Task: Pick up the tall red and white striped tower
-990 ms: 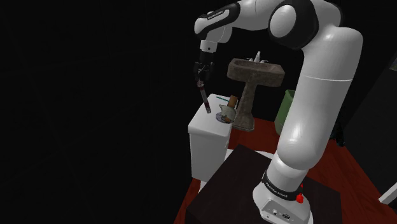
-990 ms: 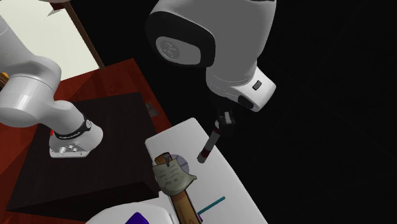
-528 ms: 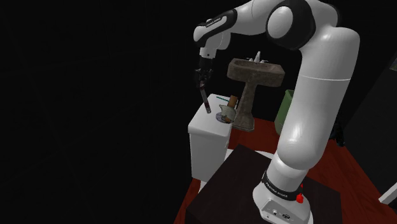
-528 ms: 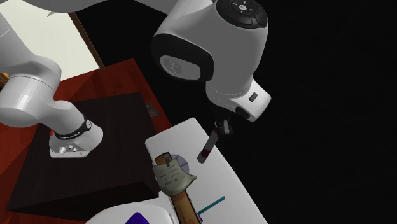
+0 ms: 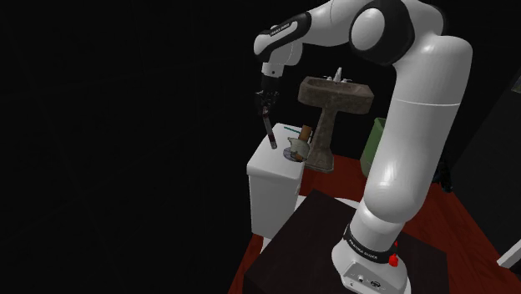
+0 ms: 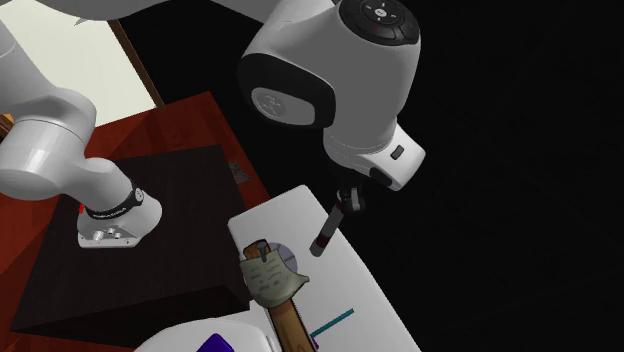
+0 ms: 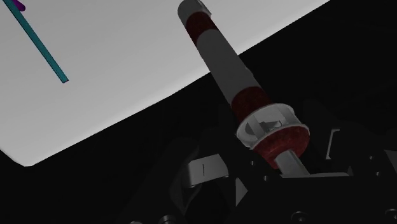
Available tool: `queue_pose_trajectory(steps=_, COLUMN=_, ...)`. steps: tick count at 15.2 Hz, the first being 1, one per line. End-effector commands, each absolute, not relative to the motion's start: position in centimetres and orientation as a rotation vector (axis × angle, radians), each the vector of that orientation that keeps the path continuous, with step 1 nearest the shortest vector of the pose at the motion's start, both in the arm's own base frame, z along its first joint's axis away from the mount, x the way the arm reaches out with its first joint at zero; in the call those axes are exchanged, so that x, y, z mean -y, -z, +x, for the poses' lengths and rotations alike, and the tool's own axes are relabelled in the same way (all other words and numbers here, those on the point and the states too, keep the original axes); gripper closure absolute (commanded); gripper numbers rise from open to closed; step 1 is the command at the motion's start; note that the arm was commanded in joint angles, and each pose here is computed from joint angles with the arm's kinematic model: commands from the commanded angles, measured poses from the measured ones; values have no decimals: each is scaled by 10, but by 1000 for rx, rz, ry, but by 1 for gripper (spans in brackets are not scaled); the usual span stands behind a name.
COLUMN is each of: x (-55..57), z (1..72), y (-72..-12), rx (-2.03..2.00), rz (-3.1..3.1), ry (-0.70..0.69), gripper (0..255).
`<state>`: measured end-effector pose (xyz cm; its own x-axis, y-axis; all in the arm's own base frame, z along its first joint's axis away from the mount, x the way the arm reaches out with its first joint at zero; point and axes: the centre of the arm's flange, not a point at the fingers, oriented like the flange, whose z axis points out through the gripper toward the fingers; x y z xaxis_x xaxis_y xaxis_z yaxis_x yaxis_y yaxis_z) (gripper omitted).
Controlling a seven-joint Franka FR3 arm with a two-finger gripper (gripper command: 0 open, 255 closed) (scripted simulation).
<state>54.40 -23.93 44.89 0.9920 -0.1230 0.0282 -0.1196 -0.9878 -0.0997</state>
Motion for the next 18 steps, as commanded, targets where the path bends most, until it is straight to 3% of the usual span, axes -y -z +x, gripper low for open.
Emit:
queue_pose_trajectory(steps=1, x=239, z=546, y=-444, rx=-176, rz=-3036, ry=37, gripper=255)
queue_pose_trajectory(steps=18, x=239, z=546, y=-524, rx=-176, rz=-3036, ry=37, gripper=255)
